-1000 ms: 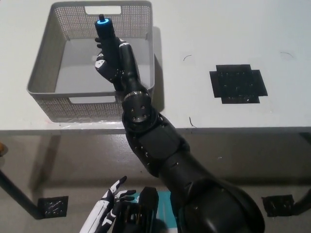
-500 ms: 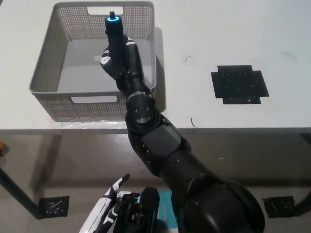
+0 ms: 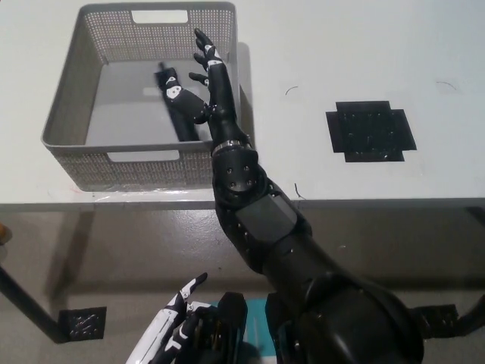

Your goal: Use the right hand to pick up a electric screw driver and put it into a container on the left side

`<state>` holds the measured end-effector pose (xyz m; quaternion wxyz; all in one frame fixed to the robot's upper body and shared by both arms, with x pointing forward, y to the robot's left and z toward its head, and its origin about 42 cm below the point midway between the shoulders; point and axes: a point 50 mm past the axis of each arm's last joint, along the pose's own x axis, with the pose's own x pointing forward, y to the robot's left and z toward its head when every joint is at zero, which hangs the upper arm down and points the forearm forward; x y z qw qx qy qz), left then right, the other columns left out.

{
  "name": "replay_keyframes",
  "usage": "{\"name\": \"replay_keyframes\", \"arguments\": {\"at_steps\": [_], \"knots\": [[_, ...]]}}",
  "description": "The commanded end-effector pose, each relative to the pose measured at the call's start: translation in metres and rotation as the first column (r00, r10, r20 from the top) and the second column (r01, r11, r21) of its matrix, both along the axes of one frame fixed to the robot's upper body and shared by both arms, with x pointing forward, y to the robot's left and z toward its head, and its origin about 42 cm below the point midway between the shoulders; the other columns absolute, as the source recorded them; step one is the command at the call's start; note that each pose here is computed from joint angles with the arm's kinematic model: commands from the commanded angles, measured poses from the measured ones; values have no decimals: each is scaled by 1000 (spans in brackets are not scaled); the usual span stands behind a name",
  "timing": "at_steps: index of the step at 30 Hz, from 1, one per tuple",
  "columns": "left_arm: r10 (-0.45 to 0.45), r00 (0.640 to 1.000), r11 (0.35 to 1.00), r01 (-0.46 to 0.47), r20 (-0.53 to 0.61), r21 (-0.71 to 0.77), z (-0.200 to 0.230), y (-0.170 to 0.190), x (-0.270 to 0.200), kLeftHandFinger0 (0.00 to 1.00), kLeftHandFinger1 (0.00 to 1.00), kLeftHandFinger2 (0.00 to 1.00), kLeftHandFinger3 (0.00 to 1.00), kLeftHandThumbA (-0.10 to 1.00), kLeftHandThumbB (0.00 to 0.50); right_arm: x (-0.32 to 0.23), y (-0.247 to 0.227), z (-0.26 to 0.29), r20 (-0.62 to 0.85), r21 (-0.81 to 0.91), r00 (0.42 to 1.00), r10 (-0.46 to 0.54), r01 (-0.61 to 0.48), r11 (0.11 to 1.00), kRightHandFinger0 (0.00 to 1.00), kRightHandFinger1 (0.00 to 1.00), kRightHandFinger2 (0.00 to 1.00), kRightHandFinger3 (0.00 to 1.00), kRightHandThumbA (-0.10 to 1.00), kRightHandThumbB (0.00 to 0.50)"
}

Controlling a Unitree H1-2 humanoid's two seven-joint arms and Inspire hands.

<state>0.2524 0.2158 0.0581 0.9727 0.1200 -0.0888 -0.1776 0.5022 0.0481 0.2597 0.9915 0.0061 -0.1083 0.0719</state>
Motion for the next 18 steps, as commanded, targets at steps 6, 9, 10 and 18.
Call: {"name": "replay_keyframes", "arguments": {"at_steps": [6, 9, 10, 18], "knots": [[-44, 997, 999, 44, 65, 12, 12, 1, 6, 739, 647, 650, 1000, 951, 236, 6, -10, 36, 163, 50, 986, 28, -37, 998, 1000, 1000, 1000, 1000, 645, 181], [-44, 997, 999, 43, 66, 12, 12, 2, 8, 732, 649, 653, 1000, 955, 235, 10, -26, 55, 232, 64, 973, -6, -9, 998, 1000, 1000, 1000, 1000, 730, 205], [-42, 997, 999, 41, 64, 9, 11, 2, 9, 733, 650, 653, 1000, 957, 236, 9, -37, 67, 266, 75, 964, -12, -8, 997, 1000, 1000, 1000, 1000, 767, 232], [-21, 997, 999, 19, 72, 27, 13, 9, 12, 744, 671, 702, 1000, 973, 253, -26, -110, 134, 491, 131, 865, -100, 40, 991, 1000, 1000, 1000, 1000, 868, 254]]}}
